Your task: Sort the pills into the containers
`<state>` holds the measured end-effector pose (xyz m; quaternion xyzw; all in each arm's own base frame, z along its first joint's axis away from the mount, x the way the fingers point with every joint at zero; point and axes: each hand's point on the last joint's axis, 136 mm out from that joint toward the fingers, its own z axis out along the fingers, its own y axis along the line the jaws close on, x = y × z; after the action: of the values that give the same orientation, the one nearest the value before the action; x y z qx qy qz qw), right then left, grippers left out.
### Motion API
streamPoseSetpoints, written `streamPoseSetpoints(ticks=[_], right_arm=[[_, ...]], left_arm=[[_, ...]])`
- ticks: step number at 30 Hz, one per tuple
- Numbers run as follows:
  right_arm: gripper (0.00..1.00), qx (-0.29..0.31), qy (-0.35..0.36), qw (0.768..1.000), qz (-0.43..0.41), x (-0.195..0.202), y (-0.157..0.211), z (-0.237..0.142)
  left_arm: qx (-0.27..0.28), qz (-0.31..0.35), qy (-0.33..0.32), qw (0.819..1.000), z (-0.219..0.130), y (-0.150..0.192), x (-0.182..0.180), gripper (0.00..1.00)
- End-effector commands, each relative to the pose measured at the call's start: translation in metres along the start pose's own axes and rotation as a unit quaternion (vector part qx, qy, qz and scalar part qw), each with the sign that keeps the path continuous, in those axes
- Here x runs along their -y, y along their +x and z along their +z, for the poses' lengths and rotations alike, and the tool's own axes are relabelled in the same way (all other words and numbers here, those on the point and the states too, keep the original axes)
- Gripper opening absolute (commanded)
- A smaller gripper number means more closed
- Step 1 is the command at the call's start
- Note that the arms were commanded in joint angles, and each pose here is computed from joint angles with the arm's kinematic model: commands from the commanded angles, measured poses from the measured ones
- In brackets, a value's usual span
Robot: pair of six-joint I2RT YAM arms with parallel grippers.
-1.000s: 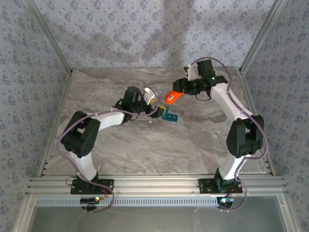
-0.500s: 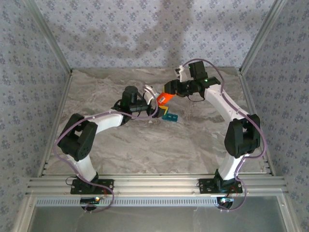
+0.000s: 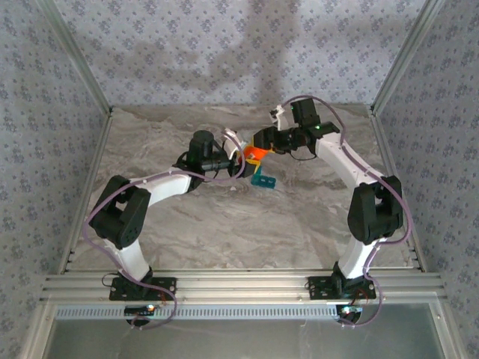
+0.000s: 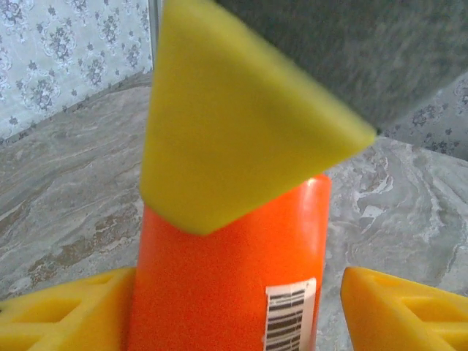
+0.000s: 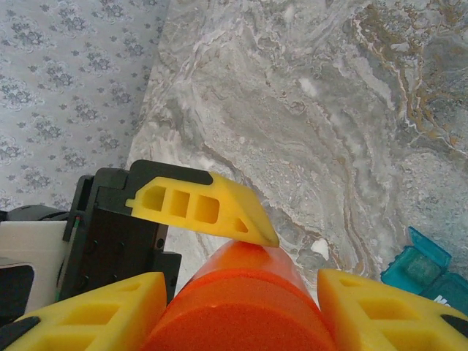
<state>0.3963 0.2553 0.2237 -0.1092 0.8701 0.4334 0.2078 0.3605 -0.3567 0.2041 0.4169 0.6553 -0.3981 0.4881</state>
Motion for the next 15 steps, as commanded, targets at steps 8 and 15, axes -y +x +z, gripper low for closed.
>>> streamPoseSetpoints(ticks=[8,15], right_arm=[[0.38,0.008,-0.026,1.0,0.004,-0.011,-0.005,-0.001],[0.37,0.011,-0.028,1.0,0.007,-0.013,-0.006,-0.001]], left_arm=[[-0.004,-0.003,0.023,1.0,0.005,0.006,0.005,0.76],[0.0,-0.008,0.018,1.0,0.005,0.006,0.001,0.71]])
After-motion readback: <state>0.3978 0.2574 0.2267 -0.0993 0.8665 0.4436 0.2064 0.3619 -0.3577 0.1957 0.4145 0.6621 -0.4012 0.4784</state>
